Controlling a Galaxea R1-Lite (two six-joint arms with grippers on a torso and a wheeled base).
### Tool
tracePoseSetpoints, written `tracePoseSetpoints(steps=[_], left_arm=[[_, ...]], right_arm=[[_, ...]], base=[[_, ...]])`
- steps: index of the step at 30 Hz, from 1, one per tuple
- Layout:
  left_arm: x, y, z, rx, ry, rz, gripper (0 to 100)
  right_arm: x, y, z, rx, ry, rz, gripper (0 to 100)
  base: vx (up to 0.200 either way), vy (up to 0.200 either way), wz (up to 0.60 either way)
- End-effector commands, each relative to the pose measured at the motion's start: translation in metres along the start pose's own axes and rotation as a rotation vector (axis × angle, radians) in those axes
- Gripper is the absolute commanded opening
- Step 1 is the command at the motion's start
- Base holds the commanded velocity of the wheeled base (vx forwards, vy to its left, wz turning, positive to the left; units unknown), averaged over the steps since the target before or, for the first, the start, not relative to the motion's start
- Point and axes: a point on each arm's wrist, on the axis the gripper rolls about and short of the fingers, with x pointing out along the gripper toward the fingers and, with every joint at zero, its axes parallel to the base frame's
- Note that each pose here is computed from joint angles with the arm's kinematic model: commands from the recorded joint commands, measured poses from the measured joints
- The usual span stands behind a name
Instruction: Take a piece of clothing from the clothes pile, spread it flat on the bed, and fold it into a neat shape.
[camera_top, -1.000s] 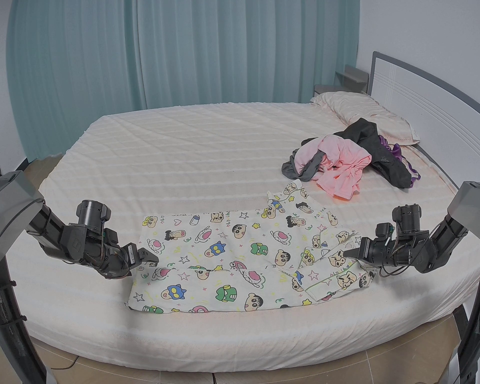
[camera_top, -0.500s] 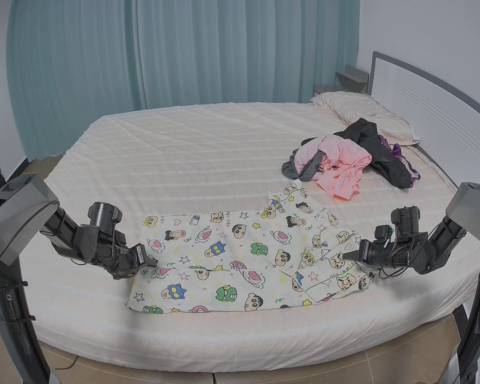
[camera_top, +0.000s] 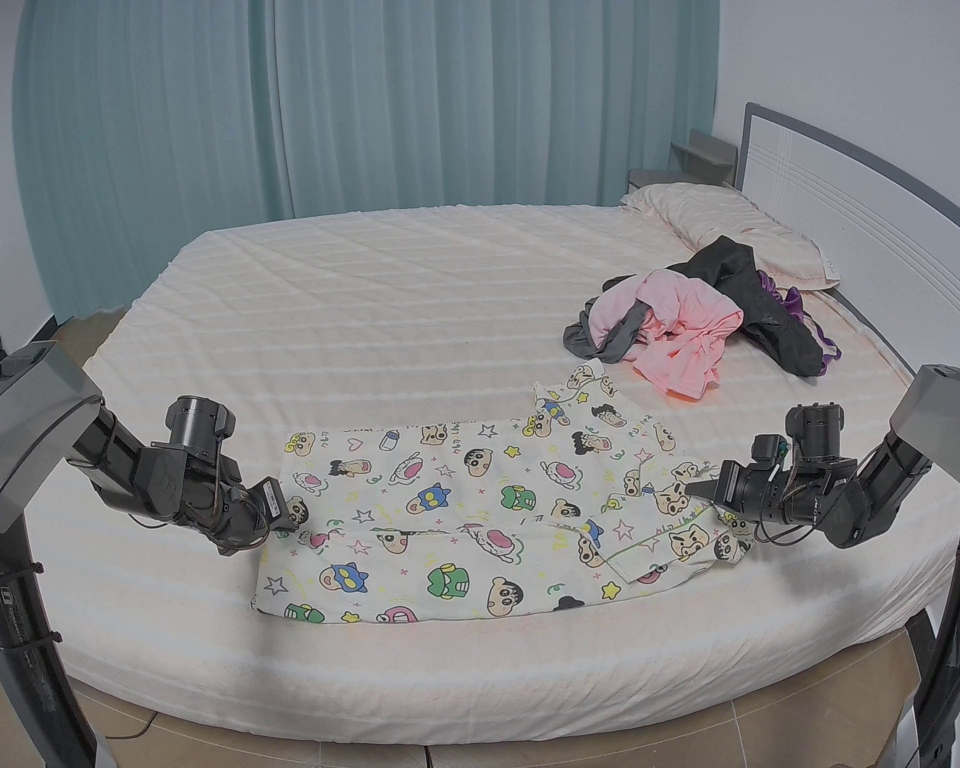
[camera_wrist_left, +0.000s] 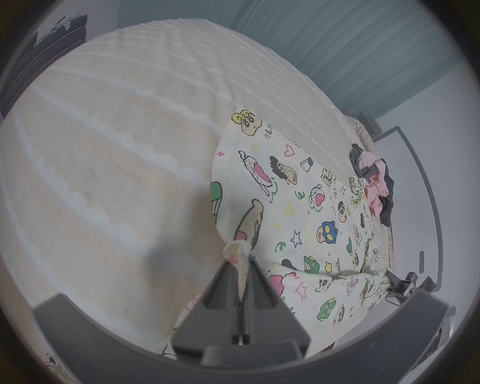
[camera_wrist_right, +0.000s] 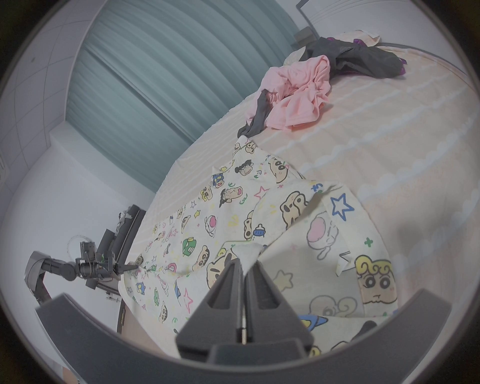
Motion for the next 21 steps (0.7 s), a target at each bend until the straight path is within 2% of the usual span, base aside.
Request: tracePoseSetpoints(steps=[1,4,7,11,12,19,21], left_arm=[[-0.002,-0.001,-0.002,0.001,0.000,0.000,0],[0.000,0.001,-0.001,-0.002,-0.005,0.014,0],[0.010,0.006,-0.002,-0.007,-0.010,0.063,0],[0.012,0.006,-0.001,-0.010,-0.019,0.065,0],[0.013,0.006,-0.001,-0.010,-0.019,0.067,100],[0.012,0.006,-0.002,-0.012,-0.017,0.066,100],[0.010,0.008,-0.004,-0.016,-0.008,0.061,100]], right_arm=[[0.007,0.002,-0.003,0.009,-0.004,-0.001,0],[0.013,0.000,-0.008,0.010,0.001,-0.023,0],[0.025,-0.003,-0.012,0.006,0.001,-0.045,0],[0.027,-0.004,-0.015,0.003,0.003,-0.063,0],[0.027,-0.004,-0.014,0.002,0.001,-0.064,100],[0.022,-0.002,-0.012,0.006,-0.011,-0.063,100],[0.014,0.001,-0.003,0.002,-0.046,-0.072,100]], base=[[0.000,0.000,0.00],[0.000,0.000,0.00],[0.000,0.000,0.00],[0.000,0.000,0.00],[0.000,0.000,0.00],[0.000,0.000,0.00],[0.000,0.000,0.00]])
